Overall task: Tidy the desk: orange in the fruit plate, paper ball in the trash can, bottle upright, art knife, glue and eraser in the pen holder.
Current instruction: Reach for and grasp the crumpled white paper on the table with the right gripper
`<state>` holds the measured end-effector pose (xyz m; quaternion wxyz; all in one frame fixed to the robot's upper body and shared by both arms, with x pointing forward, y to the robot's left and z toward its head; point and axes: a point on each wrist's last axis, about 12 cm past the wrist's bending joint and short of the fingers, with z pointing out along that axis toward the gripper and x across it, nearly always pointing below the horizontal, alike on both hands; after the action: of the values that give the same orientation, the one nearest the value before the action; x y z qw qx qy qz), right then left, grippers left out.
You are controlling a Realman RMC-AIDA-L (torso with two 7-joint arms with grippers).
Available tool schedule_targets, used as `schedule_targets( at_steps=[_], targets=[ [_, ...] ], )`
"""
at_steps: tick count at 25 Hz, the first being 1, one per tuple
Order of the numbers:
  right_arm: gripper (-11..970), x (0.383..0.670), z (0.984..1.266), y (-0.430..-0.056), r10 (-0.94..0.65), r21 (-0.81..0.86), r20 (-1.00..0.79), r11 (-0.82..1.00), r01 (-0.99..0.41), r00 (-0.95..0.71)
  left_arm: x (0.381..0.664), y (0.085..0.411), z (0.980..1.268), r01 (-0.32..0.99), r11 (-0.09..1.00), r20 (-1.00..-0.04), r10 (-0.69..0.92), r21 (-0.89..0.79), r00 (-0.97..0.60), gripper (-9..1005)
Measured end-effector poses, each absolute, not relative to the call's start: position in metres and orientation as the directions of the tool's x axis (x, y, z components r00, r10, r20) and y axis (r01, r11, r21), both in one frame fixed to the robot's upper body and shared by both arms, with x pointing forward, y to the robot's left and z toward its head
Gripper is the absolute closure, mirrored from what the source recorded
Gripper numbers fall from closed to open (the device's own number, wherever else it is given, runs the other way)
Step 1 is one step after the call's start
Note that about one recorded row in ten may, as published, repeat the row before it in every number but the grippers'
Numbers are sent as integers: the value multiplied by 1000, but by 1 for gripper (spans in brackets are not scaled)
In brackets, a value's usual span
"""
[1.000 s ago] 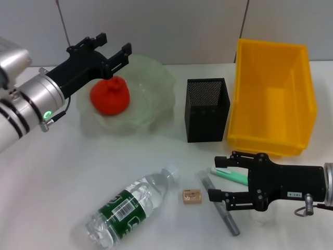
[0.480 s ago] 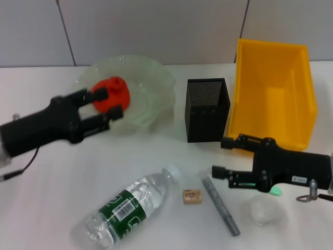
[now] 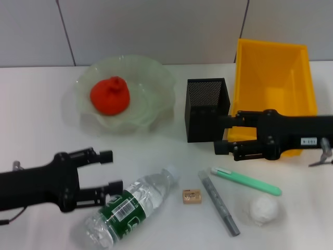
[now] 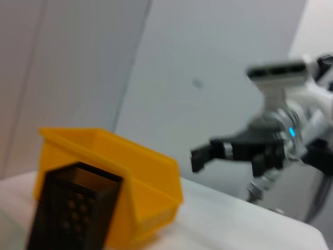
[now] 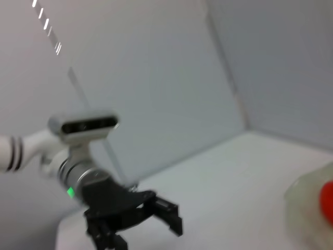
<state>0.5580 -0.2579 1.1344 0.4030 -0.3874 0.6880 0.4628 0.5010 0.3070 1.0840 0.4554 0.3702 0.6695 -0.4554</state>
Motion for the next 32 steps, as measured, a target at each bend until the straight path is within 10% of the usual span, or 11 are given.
schedule_targets(
  at_steps=[13, 32],
  targets=[
    [128, 594, 1202, -203, -815, 264, -458, 257, -930, -355, 495, 302, 1083, 936, 252, -954, 107, -247, -280, 190],
    [130, 588, 1166, -191, -926, 170, -248, 247, -954, -284, 501, 308, 1090, 931, 288, -962, 85, -224, -258, 191]
  ],
)
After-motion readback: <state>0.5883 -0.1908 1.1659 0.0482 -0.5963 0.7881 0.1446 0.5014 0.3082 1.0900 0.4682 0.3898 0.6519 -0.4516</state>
